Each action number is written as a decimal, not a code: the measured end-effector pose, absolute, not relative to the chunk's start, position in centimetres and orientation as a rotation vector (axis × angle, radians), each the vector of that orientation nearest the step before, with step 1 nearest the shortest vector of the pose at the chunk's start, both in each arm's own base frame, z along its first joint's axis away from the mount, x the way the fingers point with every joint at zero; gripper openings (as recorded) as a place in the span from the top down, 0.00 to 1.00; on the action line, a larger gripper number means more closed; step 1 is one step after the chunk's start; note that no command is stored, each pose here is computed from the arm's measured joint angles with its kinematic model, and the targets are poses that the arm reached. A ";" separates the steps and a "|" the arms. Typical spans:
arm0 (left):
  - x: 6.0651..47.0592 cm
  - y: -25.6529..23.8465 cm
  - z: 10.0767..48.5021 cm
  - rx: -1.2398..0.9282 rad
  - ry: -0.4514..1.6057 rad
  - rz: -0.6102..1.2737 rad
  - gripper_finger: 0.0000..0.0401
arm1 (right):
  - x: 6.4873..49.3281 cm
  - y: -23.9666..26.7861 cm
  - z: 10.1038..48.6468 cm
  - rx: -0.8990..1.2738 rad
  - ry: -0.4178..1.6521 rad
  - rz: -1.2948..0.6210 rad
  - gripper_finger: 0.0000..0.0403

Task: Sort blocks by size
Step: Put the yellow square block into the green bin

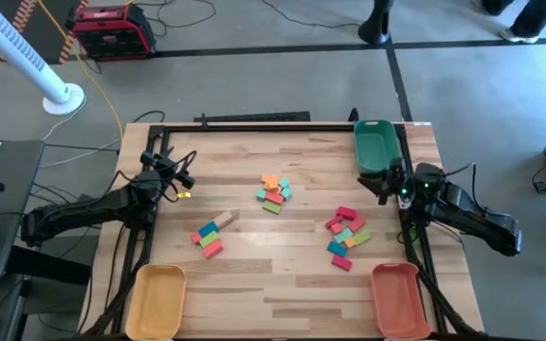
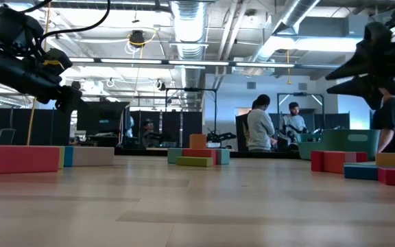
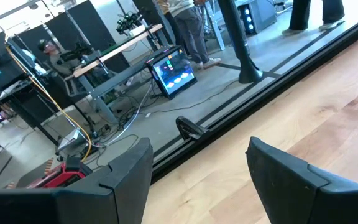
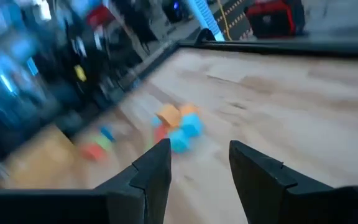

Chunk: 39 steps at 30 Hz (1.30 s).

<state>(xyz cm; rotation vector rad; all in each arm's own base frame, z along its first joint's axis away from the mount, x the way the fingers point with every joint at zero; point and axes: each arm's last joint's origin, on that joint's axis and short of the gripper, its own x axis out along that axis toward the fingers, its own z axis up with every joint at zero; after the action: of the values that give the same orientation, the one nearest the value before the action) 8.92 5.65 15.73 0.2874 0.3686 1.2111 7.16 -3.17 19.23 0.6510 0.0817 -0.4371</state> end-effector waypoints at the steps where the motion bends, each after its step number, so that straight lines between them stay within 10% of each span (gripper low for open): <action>1: 8.9 5.7 15.7 0.287 0.368 1.211 0.38 | 7.2 -3.2 19.4 0.683 0.061 -0.436 0.53; 39: 8.9 5.7 15.7 0.287 0.369 1.211 0.38 | 7.3 -3.3 22.0 0.619 -0.206 -0.371 0.53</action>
<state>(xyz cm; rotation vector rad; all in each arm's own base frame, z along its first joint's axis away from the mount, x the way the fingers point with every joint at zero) 8.92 5.65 15.73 0.2875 0.3687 1.2109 7.30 -3.32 22.00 0.6188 -0.2064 -0.3715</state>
